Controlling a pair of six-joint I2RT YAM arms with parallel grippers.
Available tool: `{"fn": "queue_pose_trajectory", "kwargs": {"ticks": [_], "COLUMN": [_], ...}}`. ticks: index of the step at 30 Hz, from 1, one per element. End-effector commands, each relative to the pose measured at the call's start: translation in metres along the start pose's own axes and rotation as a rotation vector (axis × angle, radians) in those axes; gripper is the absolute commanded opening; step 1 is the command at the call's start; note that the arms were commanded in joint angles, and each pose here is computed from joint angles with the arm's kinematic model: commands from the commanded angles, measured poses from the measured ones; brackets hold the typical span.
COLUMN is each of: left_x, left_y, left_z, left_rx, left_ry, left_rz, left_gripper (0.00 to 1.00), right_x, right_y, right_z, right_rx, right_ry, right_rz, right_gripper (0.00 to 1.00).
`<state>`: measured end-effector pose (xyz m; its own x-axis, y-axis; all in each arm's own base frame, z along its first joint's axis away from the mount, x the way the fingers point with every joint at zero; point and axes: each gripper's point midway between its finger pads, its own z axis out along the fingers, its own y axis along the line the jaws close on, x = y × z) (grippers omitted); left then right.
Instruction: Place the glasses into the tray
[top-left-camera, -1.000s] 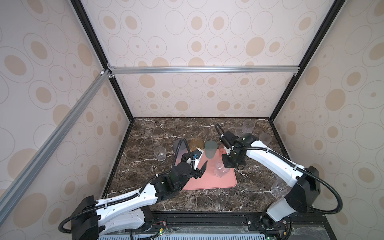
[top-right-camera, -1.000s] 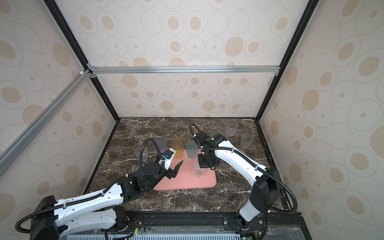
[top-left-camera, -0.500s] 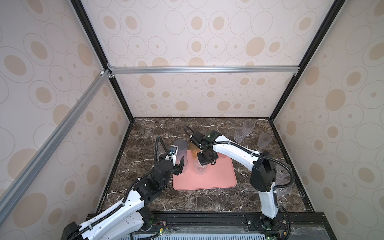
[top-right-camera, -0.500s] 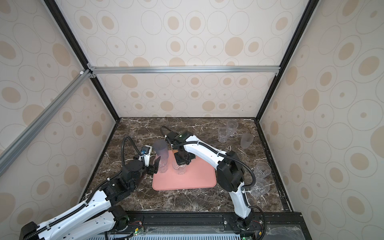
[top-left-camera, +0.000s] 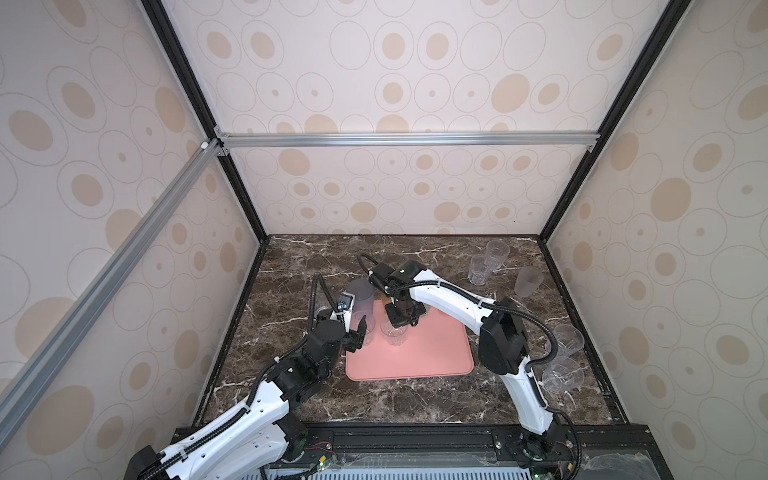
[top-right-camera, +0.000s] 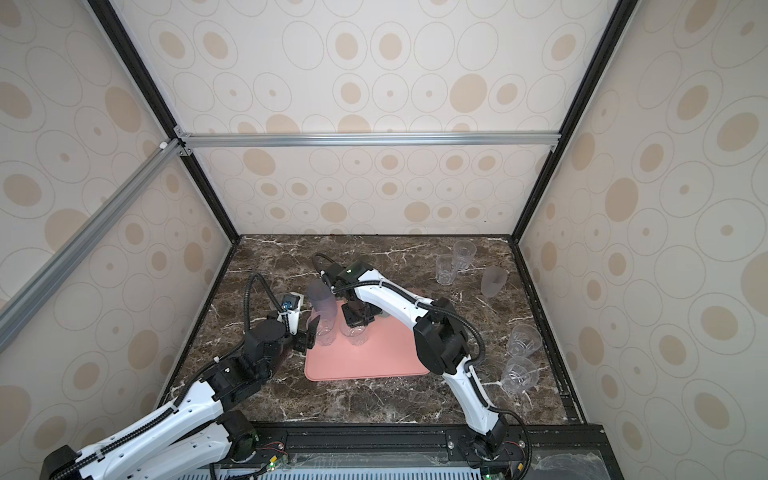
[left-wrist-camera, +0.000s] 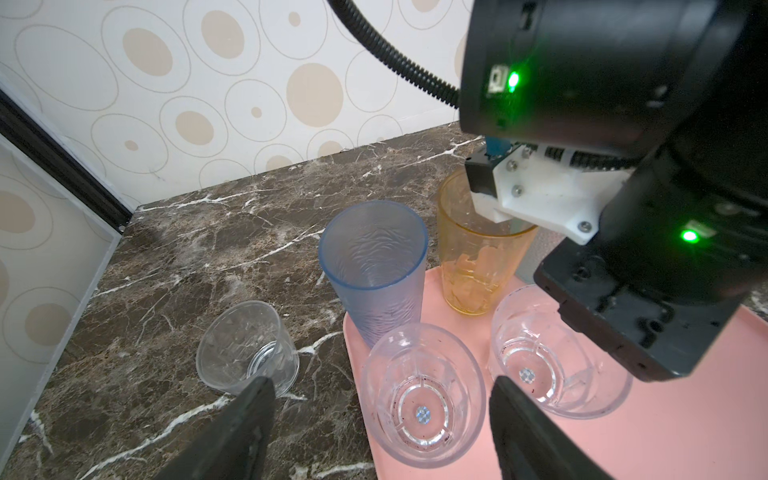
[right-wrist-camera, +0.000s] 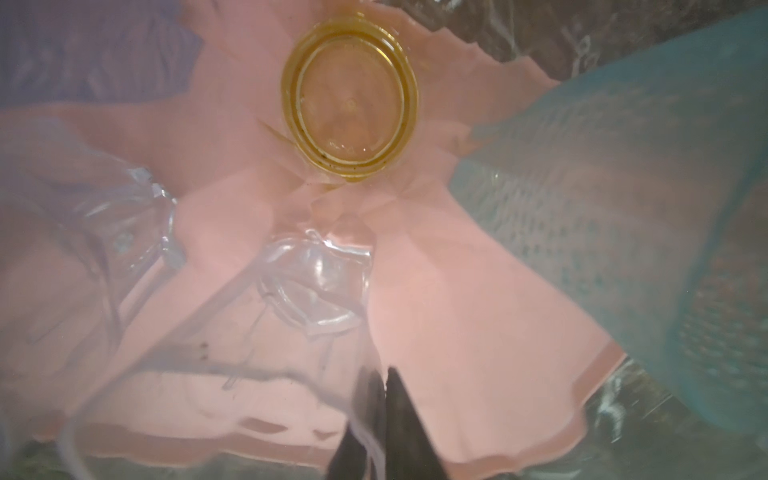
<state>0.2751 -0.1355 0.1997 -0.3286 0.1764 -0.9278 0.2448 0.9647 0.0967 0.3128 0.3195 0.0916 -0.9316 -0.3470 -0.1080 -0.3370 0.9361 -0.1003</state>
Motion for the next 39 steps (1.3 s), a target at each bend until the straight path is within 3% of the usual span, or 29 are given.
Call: {"fn": "queue_pose_trajectory", "kwargs": {"ticks": [1,8,23,33,39], "left_x": [-0.003,-0.002,0.000,0.001,-0.033], "left_y": [0.003,0.002,0.001,0.004,0.011], "left_z": [0.001,0.002,0.004,0.006,0.001], "left_rx": [-0.004,0.004,0.006,-0.016,-0.055], "left_ry": [-0.007,-0.002,0.008,0.012,-0.044], "left_rz": [-0.007,-0.011,-0.011,-0.026,-0.083], "left_gripper": [0.81,0.81,0.80,0.80,0.81], "right_x": [-0.001,0.000,0.001,0.005,0.019], "right_y": [-0.004,-0.010,-0.011,-0.020,-0.043], "right_z": [0.002,0.009,-0.007,-0.044,-0.079], "right_rx": [0.034,0.052,0.026,0.006,0.023], "right_ry": [0.009,0.019,-0.017,-0.083,-0.160], "right_rz": [-0.007,-0.003,0.016,0.030,0.048], "right_gripper": [0.02,0.03,0.26,0.38,0.38]}}
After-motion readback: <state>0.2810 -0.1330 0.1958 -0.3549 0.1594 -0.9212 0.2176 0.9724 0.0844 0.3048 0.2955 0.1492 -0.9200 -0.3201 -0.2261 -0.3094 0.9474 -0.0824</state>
